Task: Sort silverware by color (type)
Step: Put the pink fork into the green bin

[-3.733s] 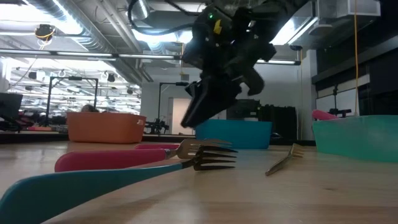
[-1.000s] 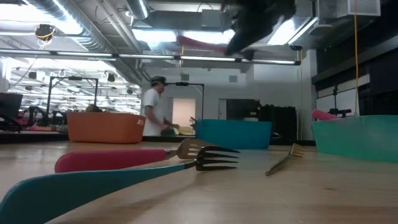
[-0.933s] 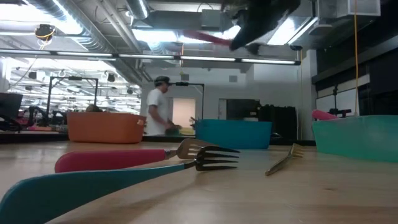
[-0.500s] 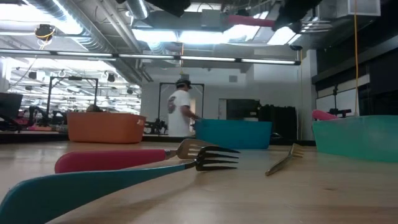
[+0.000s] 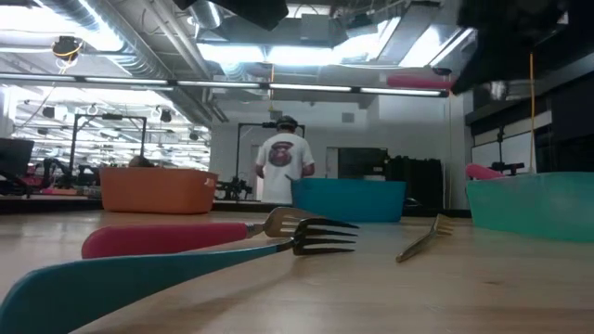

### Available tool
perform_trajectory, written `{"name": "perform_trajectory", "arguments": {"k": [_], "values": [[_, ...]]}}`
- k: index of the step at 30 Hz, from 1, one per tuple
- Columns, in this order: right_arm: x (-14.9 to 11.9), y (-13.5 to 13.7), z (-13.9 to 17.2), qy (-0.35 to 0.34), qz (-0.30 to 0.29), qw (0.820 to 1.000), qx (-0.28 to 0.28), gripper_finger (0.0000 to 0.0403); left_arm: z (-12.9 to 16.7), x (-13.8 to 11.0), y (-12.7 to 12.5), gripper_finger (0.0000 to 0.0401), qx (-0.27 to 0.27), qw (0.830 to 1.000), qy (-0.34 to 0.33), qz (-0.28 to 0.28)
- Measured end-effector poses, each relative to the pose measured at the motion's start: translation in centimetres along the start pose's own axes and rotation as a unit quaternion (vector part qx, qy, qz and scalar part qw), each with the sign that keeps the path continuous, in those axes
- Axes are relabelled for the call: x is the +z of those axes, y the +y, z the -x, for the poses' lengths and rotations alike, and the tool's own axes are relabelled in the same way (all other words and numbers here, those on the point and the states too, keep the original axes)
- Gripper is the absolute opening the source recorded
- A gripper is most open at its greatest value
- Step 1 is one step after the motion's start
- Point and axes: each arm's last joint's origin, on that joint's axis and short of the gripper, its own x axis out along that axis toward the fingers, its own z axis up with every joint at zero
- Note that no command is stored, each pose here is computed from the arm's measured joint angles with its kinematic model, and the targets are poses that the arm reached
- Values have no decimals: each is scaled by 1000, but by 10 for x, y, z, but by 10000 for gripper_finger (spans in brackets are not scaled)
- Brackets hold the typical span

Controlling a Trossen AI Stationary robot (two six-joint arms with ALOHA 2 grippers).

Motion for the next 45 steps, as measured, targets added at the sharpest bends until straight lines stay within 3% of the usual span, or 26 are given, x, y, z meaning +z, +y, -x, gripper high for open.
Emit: {"name": "perform_trajectory", "arguments": {"k": [6, 12, 22, 35, 45], "values": [[-34, -16, 1, -26, -102, 993, -44, 7, 0, 0, 0, 89, 0, 1000, 0, 0], [-55, -22, -7, -24, -145, 987, -63, 7, 0, 0, 0, 89, 0, 1000, 0, 0], [-81, -24, -25, 13, -186, 979, -88, 7, 0, 0, 0, 89, 0, 1000, 0, 0], [-100, -4, -19, -1, -195, 976, -97, 7, 0, 0, 0, 89, 0, 1000, 0, 0], [-111, 5, -25, 34, -221, 966, -129, 7, 0, 0, 0, 89, -1, 1000, 0, 1]]}}
